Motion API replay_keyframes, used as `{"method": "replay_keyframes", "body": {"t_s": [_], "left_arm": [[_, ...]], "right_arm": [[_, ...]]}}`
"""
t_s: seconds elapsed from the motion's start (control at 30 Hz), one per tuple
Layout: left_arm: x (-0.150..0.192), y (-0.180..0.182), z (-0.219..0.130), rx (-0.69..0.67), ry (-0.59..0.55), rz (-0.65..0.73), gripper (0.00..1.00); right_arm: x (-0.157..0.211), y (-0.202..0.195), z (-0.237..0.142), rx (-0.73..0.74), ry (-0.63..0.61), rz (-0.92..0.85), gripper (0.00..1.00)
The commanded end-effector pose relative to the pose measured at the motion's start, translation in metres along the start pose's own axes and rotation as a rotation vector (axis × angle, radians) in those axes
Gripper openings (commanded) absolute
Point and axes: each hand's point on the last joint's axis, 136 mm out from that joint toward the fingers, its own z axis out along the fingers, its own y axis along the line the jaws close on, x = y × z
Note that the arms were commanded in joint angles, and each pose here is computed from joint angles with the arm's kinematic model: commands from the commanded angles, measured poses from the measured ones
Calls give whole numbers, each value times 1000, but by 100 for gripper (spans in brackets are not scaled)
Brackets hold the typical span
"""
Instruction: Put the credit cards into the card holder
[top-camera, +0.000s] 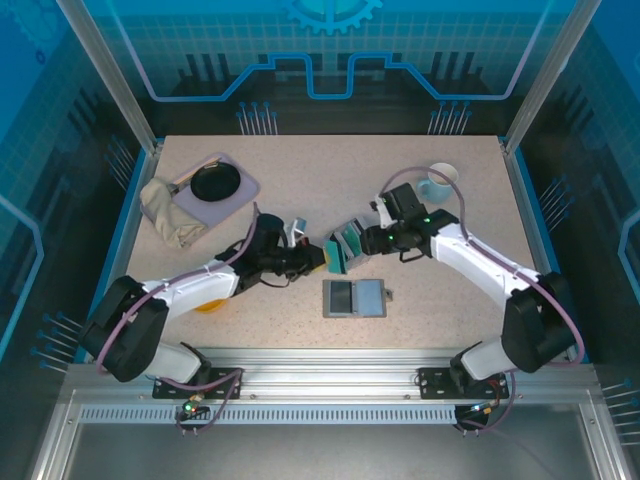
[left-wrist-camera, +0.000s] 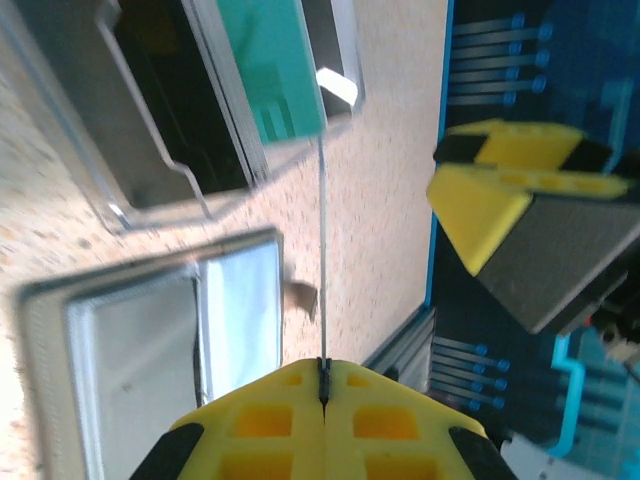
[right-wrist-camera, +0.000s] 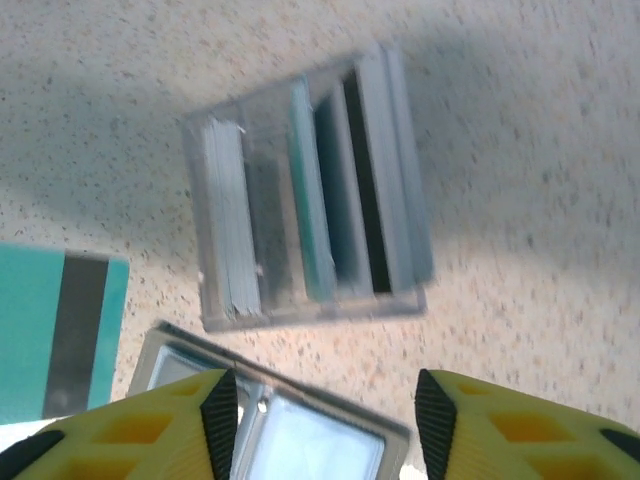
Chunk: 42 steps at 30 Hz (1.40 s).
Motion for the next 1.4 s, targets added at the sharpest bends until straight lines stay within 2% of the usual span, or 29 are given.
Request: {"method": "replay_keyframes", "body": {"t_s": [0.0, 0.2, 0.37, 0.63, 0.73, 0.8, 1.1, 1.37], "left_arm": [[26, 12, 18, -48, 60, 73, 0], [46, 33, 33, -88, 63, 68, 0], [52, 38, 41, -97, 73, 71, 0], [54, 49, 46, -137, 73, 82, 0], [56, 52, 48, -131, 83, 78, 0], [58, 54, 49, -124, 85, 65, 0], [71, 60, 59, -89, 107, 30, 0], [74, 59, 66, -60, 92, 8, 0]], "right_arm": [[34, -5, 8, -73, 90, 155, 55], [85, -17, 17, -40, 211, 196, 64], [115, -25, 25, 26, 292, 186, 66], [125, -23, 41, 41, 331, 182, 65], [126, -25, 46, 49, 340, 186, 61], [129, -25, 49, 49, 349, 191, 52], [145, -29, 60, 50, 383, 231, 30], [152, -31, 63, 53, 397, 253, 20]]}}
